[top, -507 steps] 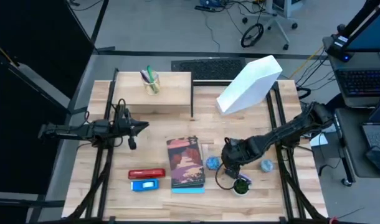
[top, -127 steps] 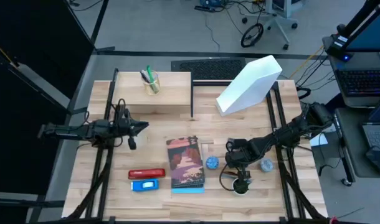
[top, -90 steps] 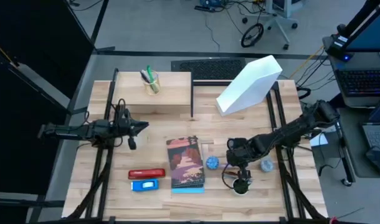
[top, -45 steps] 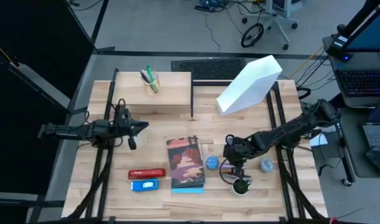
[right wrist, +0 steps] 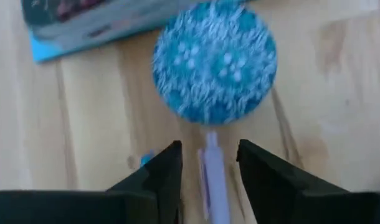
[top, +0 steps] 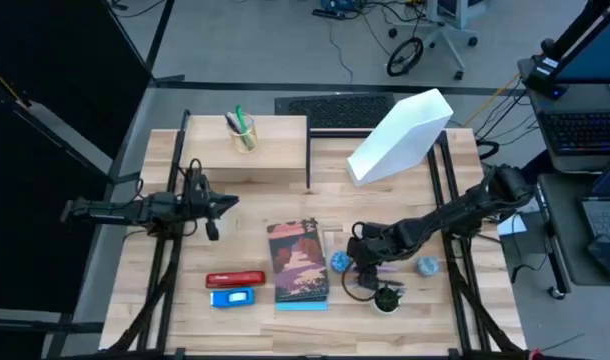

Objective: Stock shelves
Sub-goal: Put the purple pen into the gold pen holder on the shelf

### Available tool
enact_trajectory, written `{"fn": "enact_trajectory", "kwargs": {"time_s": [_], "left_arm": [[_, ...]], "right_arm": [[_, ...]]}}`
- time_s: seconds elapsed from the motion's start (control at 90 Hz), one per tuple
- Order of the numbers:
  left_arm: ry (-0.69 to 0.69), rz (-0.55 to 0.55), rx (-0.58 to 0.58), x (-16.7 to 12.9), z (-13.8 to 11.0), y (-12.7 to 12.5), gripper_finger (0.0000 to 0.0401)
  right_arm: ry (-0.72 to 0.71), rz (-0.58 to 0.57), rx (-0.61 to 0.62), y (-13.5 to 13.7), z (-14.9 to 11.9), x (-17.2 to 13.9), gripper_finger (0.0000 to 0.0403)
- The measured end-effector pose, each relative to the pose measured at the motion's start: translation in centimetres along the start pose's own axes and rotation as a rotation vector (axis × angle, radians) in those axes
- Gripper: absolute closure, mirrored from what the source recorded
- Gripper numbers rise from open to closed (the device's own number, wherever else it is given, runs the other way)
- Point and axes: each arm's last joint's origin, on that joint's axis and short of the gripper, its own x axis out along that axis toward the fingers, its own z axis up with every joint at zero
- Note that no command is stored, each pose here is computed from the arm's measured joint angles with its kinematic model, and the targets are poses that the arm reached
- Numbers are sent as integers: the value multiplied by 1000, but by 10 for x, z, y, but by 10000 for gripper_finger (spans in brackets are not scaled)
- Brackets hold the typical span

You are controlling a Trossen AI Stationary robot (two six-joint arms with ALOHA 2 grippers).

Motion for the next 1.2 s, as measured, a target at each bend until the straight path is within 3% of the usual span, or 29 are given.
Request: {"fn": "enact_trajectory", "kwargs": {"time_s": [0.344, 0.622, 1.067, 1.2], "left_arm": [[0, 1, 6, 0, 0, 0, 379], [0, 3, -1, 0, 0, 0, 379], [0, 3, 0, 0, 0, 0, 379], [0, 3, 7, 0, 0, 0, 379]], "right_arm": [[17, -6, -42, 2, -2, 24, 277], [21, -85, -125, 0, -4, 28, 282], [118, -64, -123, 2, -13, 26, 390], [126, -66, -93, 1, -14, 26, 395]]}}
